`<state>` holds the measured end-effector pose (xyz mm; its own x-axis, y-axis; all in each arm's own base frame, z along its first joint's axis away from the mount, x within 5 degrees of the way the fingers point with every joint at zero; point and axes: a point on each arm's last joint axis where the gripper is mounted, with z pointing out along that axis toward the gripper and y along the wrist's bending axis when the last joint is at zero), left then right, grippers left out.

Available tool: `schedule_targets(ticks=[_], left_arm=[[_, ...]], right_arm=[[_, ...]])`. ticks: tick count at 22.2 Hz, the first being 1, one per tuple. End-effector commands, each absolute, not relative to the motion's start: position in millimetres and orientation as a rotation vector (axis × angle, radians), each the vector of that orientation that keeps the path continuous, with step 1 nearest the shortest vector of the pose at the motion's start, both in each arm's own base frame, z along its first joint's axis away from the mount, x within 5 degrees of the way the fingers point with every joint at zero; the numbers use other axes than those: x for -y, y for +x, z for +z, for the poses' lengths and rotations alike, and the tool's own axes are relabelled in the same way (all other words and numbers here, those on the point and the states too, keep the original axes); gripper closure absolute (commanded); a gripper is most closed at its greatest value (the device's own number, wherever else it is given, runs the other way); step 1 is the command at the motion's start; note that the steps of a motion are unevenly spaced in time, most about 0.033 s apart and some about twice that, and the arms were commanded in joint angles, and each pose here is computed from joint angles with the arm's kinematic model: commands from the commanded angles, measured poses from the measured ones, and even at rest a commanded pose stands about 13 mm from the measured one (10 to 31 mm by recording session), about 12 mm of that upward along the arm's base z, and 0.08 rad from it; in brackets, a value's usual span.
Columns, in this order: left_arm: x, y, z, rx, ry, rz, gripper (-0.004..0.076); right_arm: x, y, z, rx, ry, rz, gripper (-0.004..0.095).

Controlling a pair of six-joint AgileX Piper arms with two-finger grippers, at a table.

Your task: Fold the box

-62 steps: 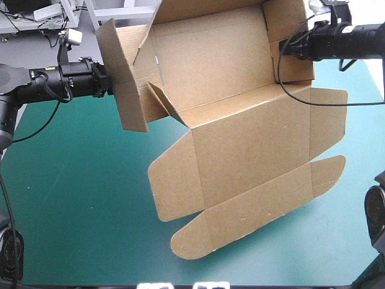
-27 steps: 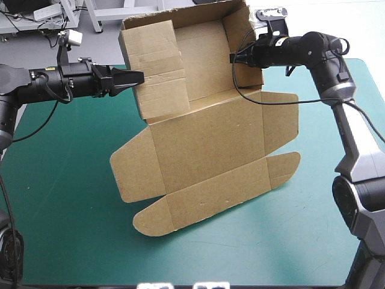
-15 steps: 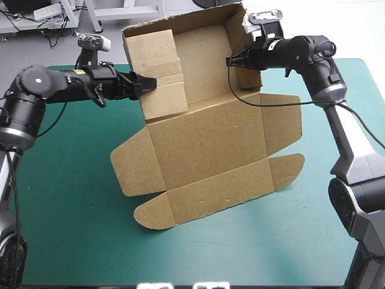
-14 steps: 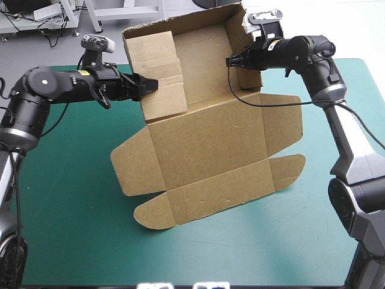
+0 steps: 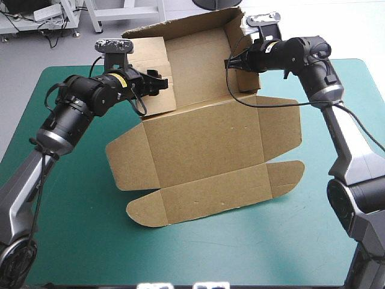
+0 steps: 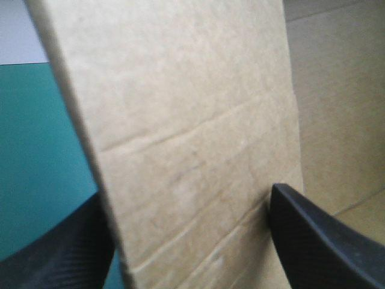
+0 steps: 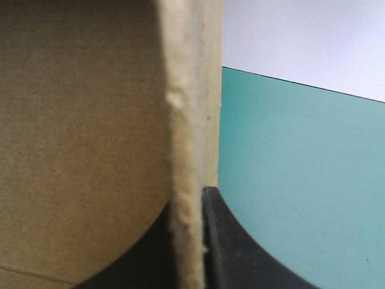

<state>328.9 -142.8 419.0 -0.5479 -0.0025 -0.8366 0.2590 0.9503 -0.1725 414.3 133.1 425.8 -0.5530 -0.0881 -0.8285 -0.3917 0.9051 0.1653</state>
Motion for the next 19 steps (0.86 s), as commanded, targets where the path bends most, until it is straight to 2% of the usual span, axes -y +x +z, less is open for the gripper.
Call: schedule_targets(ticks=[1, 4, 6, 13, 16, 19], left_arm=[[151, 327, 434, -2.023, 0.085, -0.333, 0.0239], [153, 332, 427, -2.039, 0.079, -0.279, 0.0260], [154, 334, 423, -2.058, 0.080, -0.267, 0.0322], [159, 344, 411, -2.067, 0.096, -0.262, 0.0650], [160, 346, 408, -2.081, 0.124, -0.238, 0.0715], [160, 346, 405, -2.098, 0.181, -0.198, 0.0726]], right_arm=[[-144, 390, 467, -1.988, -0.318, 0.556, 0.0925], [-146, 388, 465, -2.015, -0.339, 0.559, 0.0925], [-146, 387, 463, -2.040, -0.354, 0.555, 0.0925], [-147, 380, 455, -2.126, -0.473, 0.542, 0.0925], [-147, 380, 450, -2.156, -0.501, 0.520, 0.0924], [-144, 382, 435, -2.263, -0.545, 0.450, 0.0925]])
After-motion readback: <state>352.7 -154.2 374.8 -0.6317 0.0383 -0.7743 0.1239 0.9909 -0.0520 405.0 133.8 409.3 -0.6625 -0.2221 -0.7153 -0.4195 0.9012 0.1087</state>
